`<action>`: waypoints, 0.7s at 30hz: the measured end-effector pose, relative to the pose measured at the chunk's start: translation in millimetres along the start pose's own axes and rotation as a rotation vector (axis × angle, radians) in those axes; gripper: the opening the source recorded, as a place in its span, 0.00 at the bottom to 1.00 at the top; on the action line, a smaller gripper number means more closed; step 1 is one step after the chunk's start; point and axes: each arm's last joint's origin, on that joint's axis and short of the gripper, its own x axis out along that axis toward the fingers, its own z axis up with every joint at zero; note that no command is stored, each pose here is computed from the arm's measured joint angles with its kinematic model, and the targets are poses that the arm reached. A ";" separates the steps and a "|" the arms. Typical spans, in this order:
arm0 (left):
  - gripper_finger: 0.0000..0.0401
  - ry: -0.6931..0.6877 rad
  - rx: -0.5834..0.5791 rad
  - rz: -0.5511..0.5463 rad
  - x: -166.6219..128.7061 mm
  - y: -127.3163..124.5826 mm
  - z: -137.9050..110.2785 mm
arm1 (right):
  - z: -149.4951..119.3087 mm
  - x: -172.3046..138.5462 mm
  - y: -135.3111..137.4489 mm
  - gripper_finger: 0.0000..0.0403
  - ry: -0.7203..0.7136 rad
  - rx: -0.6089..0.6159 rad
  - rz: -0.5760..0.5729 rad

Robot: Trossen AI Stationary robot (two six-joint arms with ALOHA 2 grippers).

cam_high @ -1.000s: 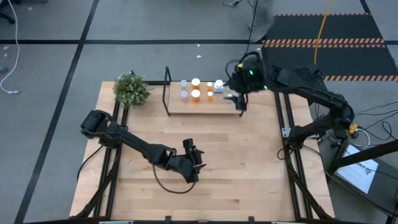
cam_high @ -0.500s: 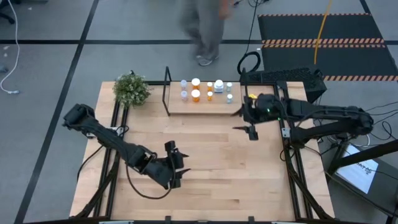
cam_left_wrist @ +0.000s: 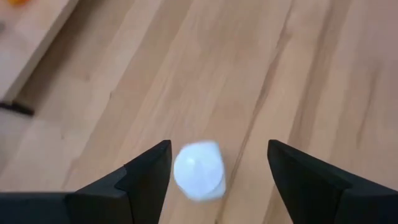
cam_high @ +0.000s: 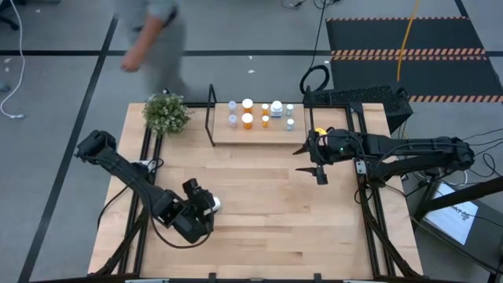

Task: Pick and place medicine bottles onto shelf by color
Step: Put the white pill bottle on the shelf aligned with the other white pill bottle

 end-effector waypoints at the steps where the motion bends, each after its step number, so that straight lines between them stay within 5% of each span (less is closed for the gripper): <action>1: 0.67 0.012 -0.002 0.006 0.2 -0.8 -2.7 | -0.2 -0.1 0.1 0.63 0.002 0.000 0.000; 9: 0.76 0.036 -0.046 0.020 4.6 -3.4 -32.0 | -0.2 -0.2 1.0 0.63 0.002 0.040 0.007; 21: 0.73 0.009 -0.170 -0.004 39.2 4.5 -73.8 | -0.1 -0.1 1.4 0.63 0.003 0.034 0.009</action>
